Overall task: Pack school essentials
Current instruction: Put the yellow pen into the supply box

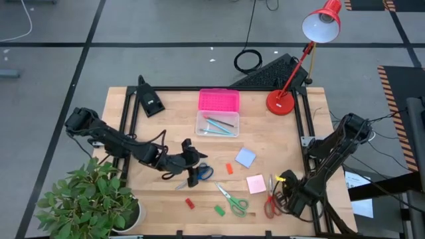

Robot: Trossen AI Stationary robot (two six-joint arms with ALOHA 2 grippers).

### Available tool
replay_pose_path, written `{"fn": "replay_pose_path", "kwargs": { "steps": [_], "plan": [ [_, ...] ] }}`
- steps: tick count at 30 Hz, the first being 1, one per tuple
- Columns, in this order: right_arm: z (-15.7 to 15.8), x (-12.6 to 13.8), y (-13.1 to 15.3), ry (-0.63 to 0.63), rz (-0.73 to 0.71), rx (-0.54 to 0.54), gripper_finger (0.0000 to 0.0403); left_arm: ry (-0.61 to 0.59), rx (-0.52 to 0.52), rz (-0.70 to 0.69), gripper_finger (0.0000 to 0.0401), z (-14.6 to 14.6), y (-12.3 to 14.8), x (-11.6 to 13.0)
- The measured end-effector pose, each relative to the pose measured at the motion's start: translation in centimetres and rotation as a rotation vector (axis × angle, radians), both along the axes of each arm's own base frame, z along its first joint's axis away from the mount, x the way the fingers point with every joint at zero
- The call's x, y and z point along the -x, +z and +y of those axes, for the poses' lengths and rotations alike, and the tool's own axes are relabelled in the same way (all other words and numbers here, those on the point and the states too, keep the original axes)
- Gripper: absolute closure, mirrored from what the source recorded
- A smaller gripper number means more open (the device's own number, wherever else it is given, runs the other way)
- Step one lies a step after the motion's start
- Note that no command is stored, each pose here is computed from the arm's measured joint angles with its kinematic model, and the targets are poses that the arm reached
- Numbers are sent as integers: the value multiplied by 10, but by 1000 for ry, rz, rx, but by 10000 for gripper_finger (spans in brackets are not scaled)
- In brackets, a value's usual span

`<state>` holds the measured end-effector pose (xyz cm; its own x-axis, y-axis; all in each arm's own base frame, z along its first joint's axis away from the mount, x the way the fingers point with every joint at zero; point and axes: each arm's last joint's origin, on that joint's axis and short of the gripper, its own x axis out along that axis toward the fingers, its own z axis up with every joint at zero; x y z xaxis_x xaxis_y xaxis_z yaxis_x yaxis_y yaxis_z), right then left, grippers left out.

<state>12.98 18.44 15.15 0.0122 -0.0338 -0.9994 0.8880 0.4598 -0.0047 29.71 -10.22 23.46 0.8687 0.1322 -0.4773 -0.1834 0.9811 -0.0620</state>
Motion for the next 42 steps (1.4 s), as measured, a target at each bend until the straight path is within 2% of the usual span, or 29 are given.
{"fn": "replay_pose_path", "kwargs": {
  "steps": [3,12,23,32,42],
  "plan": [
    [-5,1,15,9,-70,-15,378,2,-6,3,192,3,0,-1],
    [-36,1,47,106,-236,78,375,22,-20,9,192,12,0,-4],
    [-62,-12,62,269,-334,203,374,19,-41,18,192,15,-1,-4],
    [-83,-29,67,358,-353,273,374,19,-40,18,192,15,-1,-4],
    [-111,-64,81,550,-506,397,374,26,-39,17,192,17,-1,-5]
  ]
}}
